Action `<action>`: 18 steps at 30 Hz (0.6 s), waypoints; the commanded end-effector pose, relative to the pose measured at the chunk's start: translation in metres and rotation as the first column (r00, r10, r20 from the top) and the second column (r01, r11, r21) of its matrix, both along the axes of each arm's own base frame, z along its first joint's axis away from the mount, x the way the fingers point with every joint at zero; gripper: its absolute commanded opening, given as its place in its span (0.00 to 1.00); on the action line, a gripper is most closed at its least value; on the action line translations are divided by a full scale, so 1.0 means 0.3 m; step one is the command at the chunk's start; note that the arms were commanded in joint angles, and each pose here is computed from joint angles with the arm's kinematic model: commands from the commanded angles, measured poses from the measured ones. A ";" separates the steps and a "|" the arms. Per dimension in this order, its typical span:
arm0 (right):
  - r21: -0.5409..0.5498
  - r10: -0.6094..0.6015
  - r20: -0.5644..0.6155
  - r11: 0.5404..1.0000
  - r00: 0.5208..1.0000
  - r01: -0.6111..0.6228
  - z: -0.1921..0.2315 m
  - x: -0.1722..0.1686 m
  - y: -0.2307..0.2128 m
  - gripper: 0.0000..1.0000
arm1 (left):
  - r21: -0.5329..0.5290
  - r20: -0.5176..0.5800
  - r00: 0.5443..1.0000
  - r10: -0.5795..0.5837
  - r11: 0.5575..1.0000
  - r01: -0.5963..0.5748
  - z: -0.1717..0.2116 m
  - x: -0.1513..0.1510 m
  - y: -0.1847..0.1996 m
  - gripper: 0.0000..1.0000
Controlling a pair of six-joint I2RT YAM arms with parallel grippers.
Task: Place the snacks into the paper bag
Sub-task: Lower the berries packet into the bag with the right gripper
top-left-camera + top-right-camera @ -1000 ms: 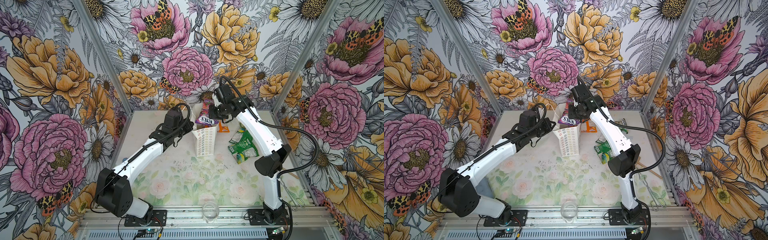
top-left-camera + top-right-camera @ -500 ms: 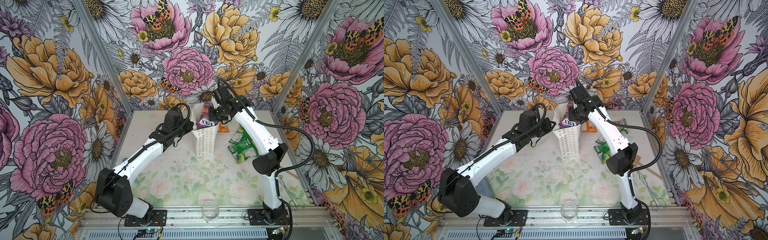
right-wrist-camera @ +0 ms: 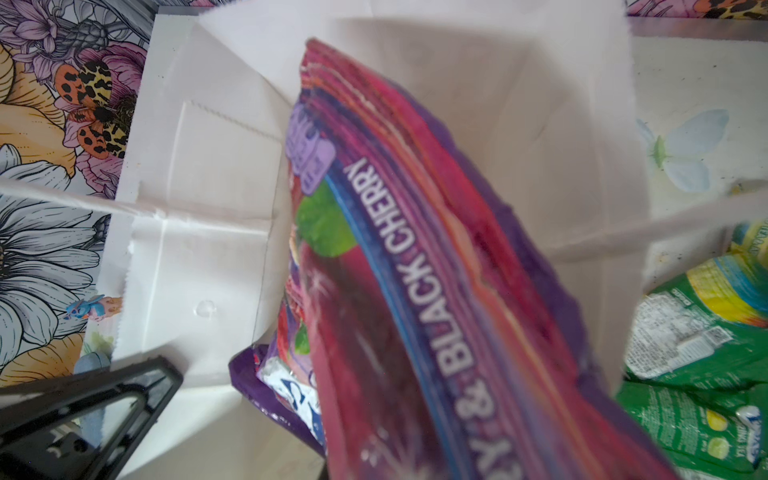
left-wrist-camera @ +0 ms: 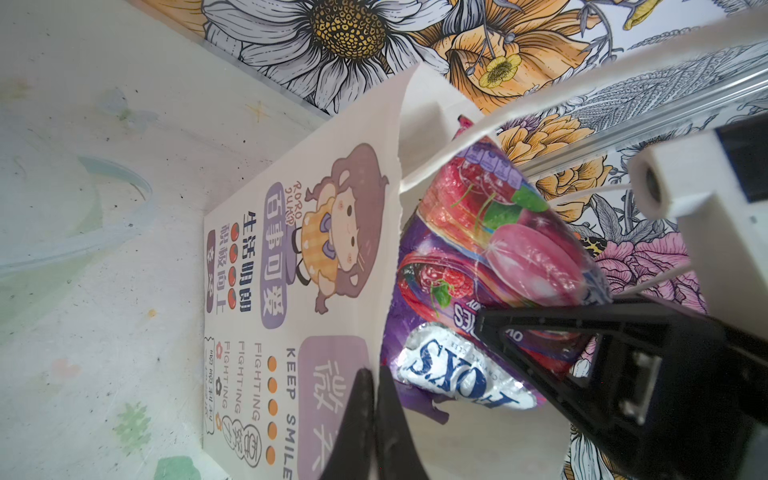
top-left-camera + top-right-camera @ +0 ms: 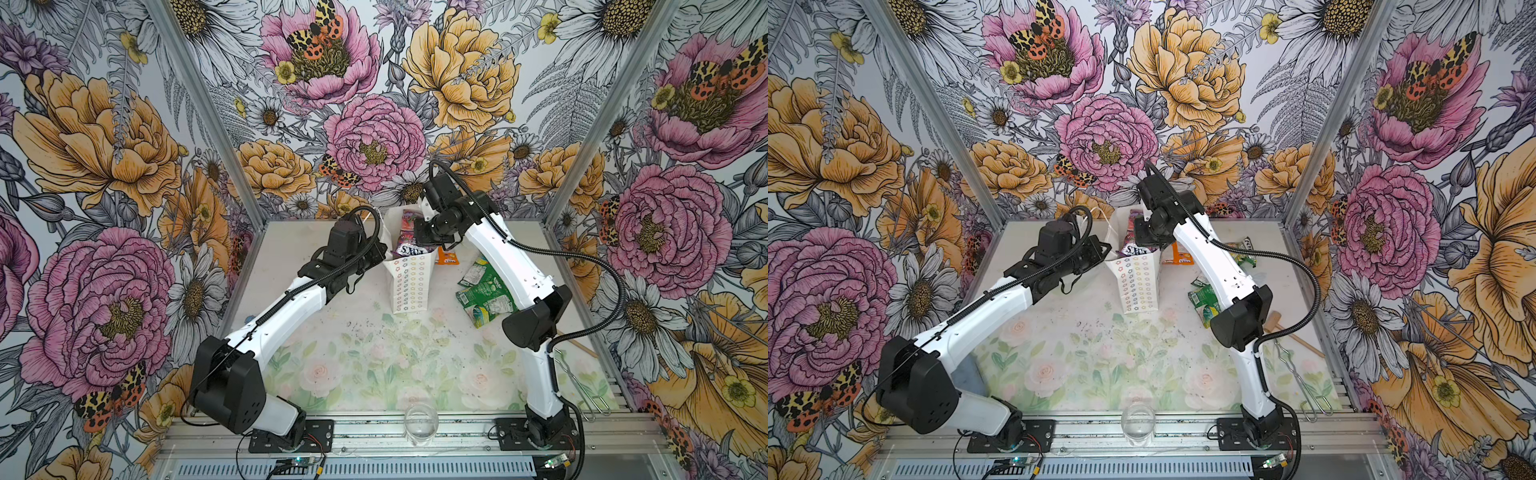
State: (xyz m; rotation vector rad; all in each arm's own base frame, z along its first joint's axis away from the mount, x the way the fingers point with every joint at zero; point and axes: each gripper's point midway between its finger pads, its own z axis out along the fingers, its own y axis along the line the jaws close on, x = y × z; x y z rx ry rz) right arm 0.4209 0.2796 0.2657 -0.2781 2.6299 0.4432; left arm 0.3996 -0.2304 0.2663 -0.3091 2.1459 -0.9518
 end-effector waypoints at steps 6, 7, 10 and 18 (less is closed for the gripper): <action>0.032 0.090 -0.004 0.995 0.996 -0.090 -0.003 -0.022 0.071 0.04 | -0.039 0.036 0.999 -0.026 0.999 0.028 0.054 0.011 -0.030 0.05; 0.032 0.092 -0.005 0.995 0.996 -0.092 -0.005 -0.022 0.072 0.04 | -0.039 0.036 0.999 -0.024 0.999 0.025 0.054 0.012 -0.027 0.05; 0.033 0.094 -0.005 0.995 0.996 -0.094 -0.005 -0.023 0.075 0.07 | -0.037 0.035 0.999 -0.022 0.999 0.023 0.053 0.011 -0.025 0.05; 0.032 0.087 0.017 0.996 0.996 -0.088 0.021 -0.022 0.069 0.20 | -0.037 0.033 0.999 -0.022 0.999 0.023 0.049 0.010 -0.023 0.05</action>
